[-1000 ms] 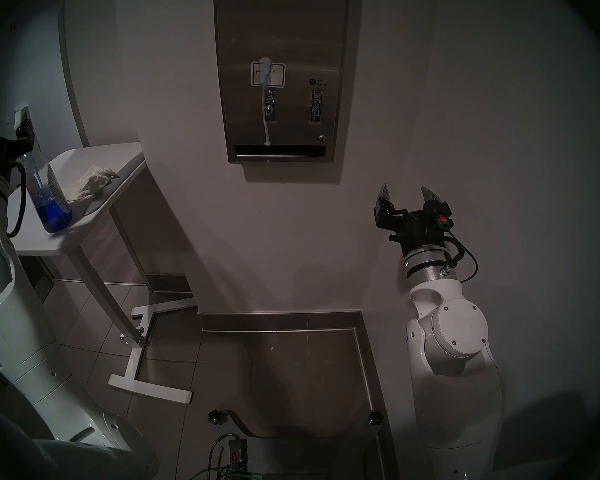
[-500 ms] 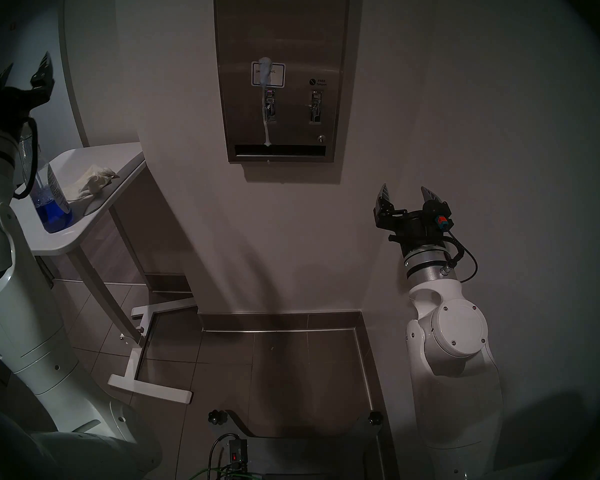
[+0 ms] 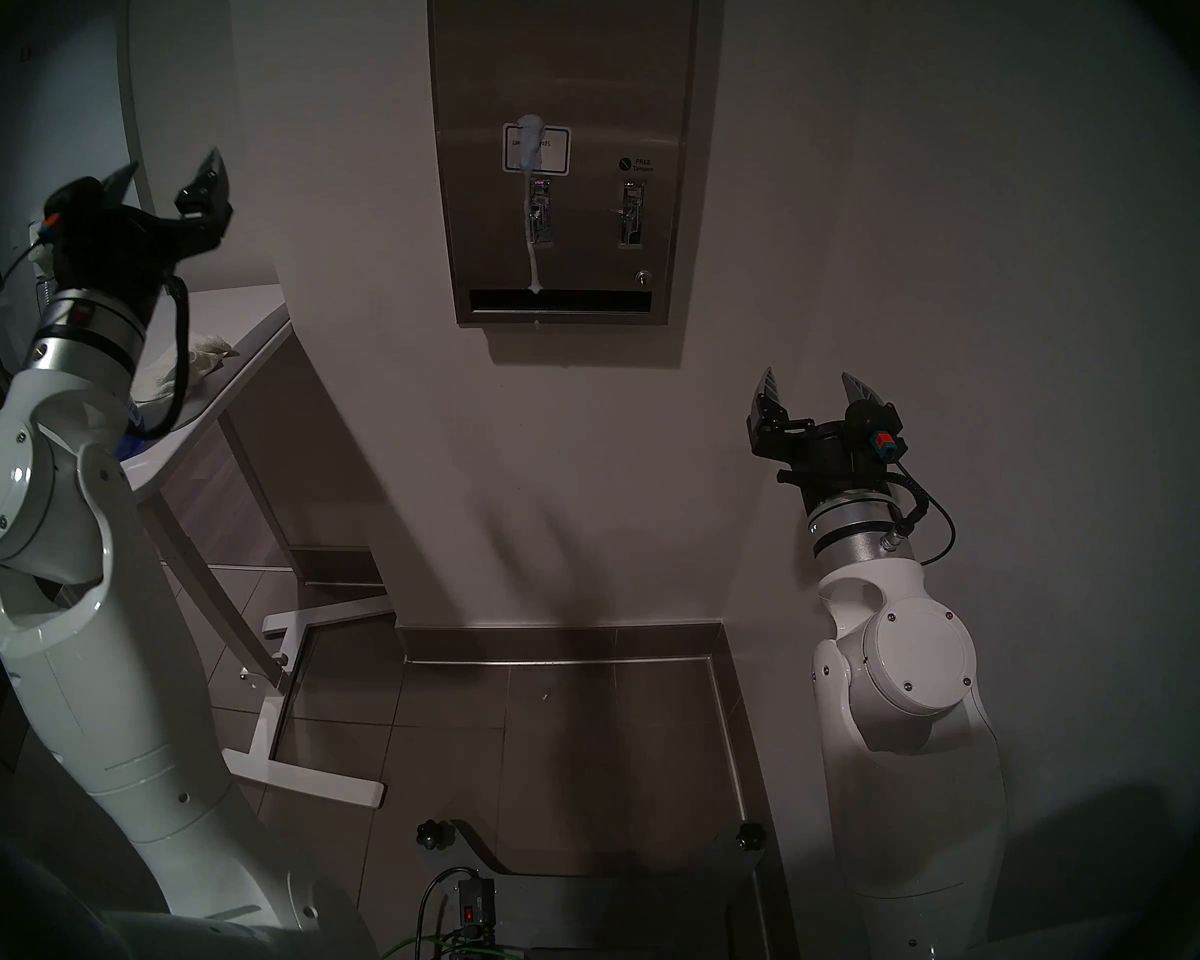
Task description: Pick up the cleaner bottle and spray the cleaner onto the surface
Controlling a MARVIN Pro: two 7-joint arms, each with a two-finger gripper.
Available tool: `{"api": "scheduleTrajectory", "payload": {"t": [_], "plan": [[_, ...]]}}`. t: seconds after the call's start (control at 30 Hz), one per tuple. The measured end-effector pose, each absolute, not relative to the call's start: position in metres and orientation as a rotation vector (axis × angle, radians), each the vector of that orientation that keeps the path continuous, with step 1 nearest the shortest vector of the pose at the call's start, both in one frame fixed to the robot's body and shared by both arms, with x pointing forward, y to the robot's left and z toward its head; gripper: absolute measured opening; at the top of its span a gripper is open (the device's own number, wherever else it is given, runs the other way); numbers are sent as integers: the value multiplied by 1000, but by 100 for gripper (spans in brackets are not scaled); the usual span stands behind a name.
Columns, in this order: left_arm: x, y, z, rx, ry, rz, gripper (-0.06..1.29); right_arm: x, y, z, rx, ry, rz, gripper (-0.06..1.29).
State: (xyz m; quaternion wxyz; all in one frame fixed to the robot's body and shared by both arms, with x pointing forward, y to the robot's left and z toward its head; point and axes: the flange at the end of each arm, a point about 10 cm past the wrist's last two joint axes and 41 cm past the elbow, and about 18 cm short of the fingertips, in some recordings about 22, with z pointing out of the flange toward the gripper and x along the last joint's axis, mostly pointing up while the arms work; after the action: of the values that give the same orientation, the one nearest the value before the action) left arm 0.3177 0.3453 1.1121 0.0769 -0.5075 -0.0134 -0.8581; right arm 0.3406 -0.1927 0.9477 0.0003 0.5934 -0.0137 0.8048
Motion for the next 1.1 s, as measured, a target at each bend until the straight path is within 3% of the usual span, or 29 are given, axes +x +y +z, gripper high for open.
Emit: {"api": "scheduleTrajectory", "payload": {"t": [1.1], "plan": [[333, 335, 1077, -1604, -39, -2556, 121, 340, -193, 948, 1864, -44, 2531, 124]]}}
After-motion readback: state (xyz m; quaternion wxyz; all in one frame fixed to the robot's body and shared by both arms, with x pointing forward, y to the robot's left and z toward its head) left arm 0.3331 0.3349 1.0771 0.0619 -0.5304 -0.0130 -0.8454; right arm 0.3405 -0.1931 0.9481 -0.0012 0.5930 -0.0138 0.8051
